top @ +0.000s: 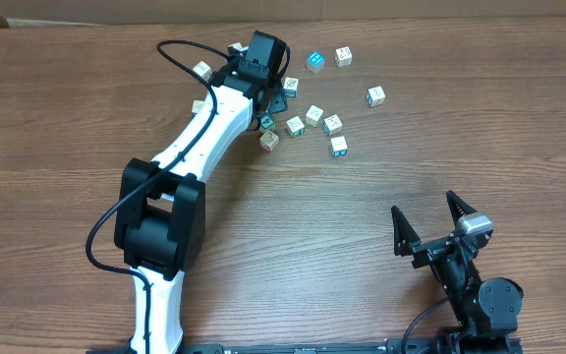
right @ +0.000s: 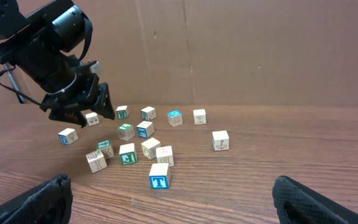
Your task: Form a circle
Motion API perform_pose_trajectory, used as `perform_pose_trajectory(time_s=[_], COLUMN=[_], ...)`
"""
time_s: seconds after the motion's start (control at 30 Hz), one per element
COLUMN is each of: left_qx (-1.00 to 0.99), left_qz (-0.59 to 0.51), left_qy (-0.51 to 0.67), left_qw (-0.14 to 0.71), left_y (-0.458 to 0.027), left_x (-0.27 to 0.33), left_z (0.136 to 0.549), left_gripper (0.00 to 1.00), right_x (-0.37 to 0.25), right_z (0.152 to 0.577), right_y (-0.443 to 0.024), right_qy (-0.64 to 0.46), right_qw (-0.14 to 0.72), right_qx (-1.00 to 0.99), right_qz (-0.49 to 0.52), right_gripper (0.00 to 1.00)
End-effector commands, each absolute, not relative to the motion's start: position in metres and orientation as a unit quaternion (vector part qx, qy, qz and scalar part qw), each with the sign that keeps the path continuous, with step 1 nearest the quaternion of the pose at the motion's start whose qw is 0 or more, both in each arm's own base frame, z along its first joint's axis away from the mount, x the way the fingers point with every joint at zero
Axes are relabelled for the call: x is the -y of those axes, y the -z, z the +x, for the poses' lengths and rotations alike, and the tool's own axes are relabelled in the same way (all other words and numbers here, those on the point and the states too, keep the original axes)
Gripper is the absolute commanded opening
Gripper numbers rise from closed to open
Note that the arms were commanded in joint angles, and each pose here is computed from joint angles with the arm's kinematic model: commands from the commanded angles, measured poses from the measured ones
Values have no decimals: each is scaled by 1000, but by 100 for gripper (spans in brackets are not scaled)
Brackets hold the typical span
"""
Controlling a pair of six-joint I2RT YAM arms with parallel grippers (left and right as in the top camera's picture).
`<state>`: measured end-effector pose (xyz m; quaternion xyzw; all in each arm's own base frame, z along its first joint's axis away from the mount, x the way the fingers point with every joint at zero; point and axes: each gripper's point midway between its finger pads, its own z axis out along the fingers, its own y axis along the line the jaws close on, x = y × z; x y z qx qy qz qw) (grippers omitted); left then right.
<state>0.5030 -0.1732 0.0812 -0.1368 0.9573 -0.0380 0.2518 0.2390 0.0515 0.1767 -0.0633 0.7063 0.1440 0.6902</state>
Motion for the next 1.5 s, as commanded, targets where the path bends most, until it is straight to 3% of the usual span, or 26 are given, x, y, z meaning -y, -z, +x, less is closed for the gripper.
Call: perform_pose_trajectory(time_s=[0.0, 0.57, 1.03, 1.33, 1.47], left_qx=[-957, -955, -966, -968, -970], left_qz=[-139, -140, -134, -132, -128], left_qy=[19, 24, 17, 20, 33], left_qw=[252, 261, 220, 214, 202], left_y=[-71, -72, -26, -23, -22], left_x=[168, 170, 173, 175, 180], left_z=[504, 509, 503, 501, 498], left_gripper=[70, 71, 68, 41, 38], right_x=[-50, -50, -50, -50, -50], right_z=[240, 240, 240, 240, 240], right_y=[-175, -175, -175, -175, -175], right_qy=[-139, -139, -139, -139, -139], right_qw=[693, 693, 693, 693, 693], right_qx=[-705, -705, -705, -705, -705], right_qz=[-62, -62, -62, -62, -62], right_gripper=[100, 100, 100, 100, 100])
